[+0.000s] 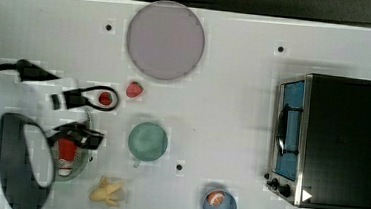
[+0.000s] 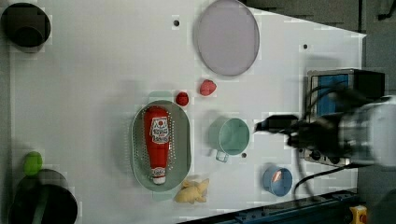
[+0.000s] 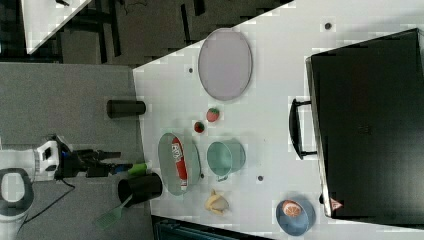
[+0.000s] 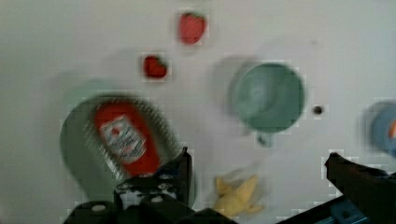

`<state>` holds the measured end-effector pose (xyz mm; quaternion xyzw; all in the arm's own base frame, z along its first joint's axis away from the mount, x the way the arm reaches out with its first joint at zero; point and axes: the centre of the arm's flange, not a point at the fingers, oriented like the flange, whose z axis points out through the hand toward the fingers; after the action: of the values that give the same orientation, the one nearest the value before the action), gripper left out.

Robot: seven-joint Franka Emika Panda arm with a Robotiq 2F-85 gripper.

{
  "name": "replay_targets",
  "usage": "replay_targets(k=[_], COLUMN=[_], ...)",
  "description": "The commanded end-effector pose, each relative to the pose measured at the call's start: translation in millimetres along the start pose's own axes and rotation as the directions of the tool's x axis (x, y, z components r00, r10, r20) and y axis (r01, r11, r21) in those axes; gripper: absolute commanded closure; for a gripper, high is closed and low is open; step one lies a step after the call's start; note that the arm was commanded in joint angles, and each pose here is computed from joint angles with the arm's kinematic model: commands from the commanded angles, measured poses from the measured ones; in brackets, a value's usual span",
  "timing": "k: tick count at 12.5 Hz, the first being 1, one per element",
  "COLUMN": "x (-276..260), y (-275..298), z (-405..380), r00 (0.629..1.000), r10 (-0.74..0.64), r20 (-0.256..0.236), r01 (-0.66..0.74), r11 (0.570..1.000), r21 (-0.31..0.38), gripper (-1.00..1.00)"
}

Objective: Pick ketchup from strainer and place it on the table

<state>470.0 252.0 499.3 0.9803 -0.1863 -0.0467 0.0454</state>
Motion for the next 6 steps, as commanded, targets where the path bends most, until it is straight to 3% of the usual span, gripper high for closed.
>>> replay_targets(k=[1,6], x=[-20,-71], y=[-25,-76], z=[-8,73], r00=[0.999,0.989], r10=[0.006,-0.139], r20=[-0.046,-0.046], r01=[-0.004,0.142], r11=[0.999,0.987], r21=[0.039,0.074], gripper=[-1.0,-1.0])
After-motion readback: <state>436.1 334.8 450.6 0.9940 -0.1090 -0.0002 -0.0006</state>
